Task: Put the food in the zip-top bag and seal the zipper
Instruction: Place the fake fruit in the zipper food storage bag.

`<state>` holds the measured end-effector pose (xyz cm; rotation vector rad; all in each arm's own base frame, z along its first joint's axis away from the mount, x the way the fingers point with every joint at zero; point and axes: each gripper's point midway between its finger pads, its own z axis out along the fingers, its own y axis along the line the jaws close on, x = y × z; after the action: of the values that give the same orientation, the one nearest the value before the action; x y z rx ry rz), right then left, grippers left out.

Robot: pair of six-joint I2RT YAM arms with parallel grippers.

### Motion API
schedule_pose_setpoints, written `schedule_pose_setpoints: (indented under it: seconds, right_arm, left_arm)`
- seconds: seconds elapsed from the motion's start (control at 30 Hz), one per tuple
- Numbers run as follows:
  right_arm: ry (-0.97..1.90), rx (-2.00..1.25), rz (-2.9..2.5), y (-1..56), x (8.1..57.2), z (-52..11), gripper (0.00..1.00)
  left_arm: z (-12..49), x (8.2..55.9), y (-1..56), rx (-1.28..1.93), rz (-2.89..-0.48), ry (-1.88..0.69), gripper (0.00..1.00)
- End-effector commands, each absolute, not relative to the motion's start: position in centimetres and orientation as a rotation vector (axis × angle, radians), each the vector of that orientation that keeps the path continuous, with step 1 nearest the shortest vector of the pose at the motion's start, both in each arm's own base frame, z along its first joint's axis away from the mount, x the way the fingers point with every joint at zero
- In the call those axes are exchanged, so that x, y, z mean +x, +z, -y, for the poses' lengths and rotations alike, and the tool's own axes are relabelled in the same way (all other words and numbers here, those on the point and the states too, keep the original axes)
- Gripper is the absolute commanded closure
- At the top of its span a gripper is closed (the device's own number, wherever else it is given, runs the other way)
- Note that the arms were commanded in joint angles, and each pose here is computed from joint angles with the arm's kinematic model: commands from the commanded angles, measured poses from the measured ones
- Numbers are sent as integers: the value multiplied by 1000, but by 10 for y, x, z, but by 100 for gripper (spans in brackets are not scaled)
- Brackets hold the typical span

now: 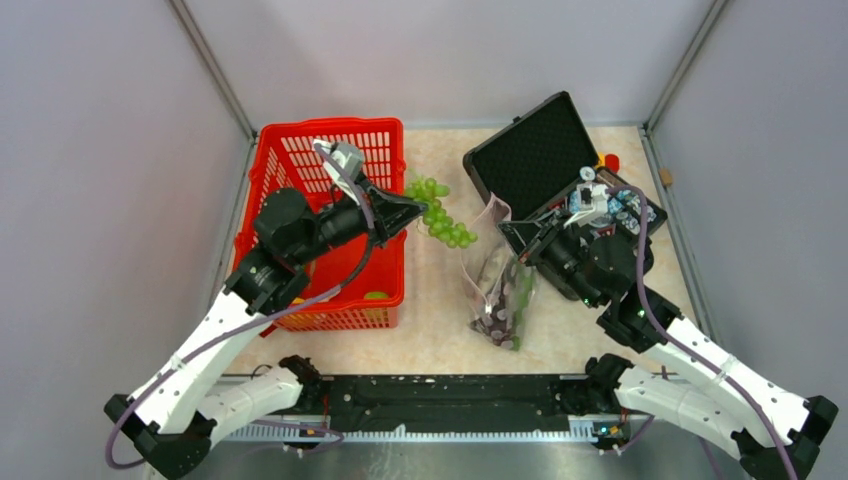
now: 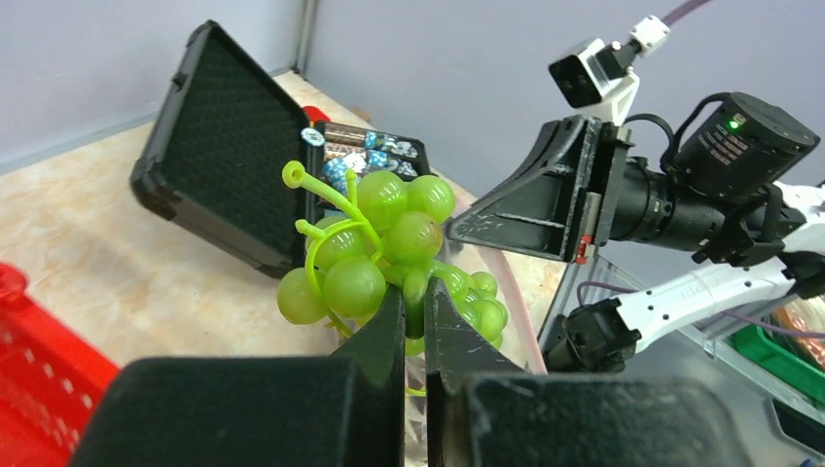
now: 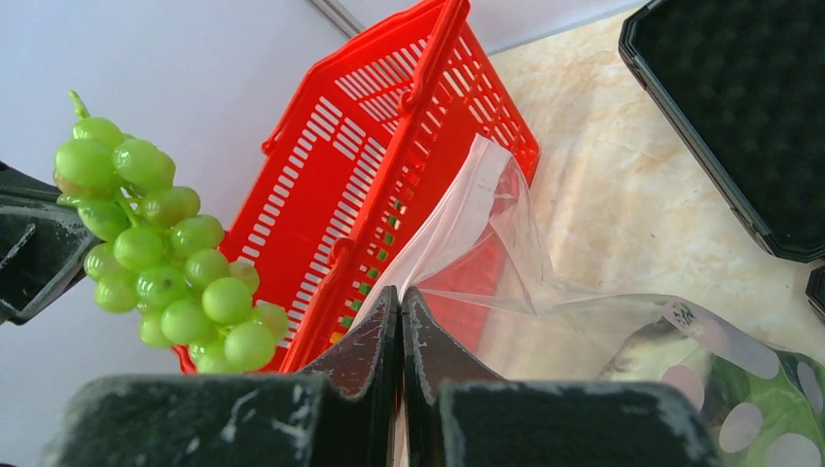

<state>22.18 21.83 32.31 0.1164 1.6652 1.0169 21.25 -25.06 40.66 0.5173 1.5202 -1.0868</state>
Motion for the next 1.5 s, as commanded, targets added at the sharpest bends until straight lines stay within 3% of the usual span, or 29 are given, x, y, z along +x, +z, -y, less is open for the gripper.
schedule_pose_setpoints:
  seconds: [0.0, 0.37, 0.83, 1.1, 1.13, 1.23, 1.3, 1.4, 1.47]
  right_arm:
    - [1089, 127, -1569, 353, 219, -220, 100]
    - [1103, 122, -1561, 356, 217, -221, 100]
    - [1109, 133, -1519, 364, 212, -212, 100]
    - [1118, 137, -1491, 370, 208, -206, 100]
    - [1119, 134, -1489, 370, 208, -206, 100]
    - [1121, 129, -1491, 370, 207, -207, 100]
    - [1119, 130, -1492, 370, 208, -207, 100]
    - [1118, 129, -1494, 370, 208, -207, 100]
    - [1116, 127, -1497, 369, 208, -207, 100]
  left_arm:
    - [269, 210, 433, 573, -1388, -1091, 100]
    - [313, 209, 401, 728, -1463, -947, 100]
    - [340, 215, 345, 974, -1590, -548, 100]
    - [346, 210, 337, 1024, -1606, -531, 100]
    - [348, 208, 339, 1027, -1596, -549, 95]
    - [351, 201, 342, 1053, -1576, -590, 63]
    - [352, 198, 344, 1065, -1564, -606, 54]
    - [349, 197, 350, 1046, -1549, -615, 30]
    - [346, 196, 357, 1017, -1528, -624, 24]
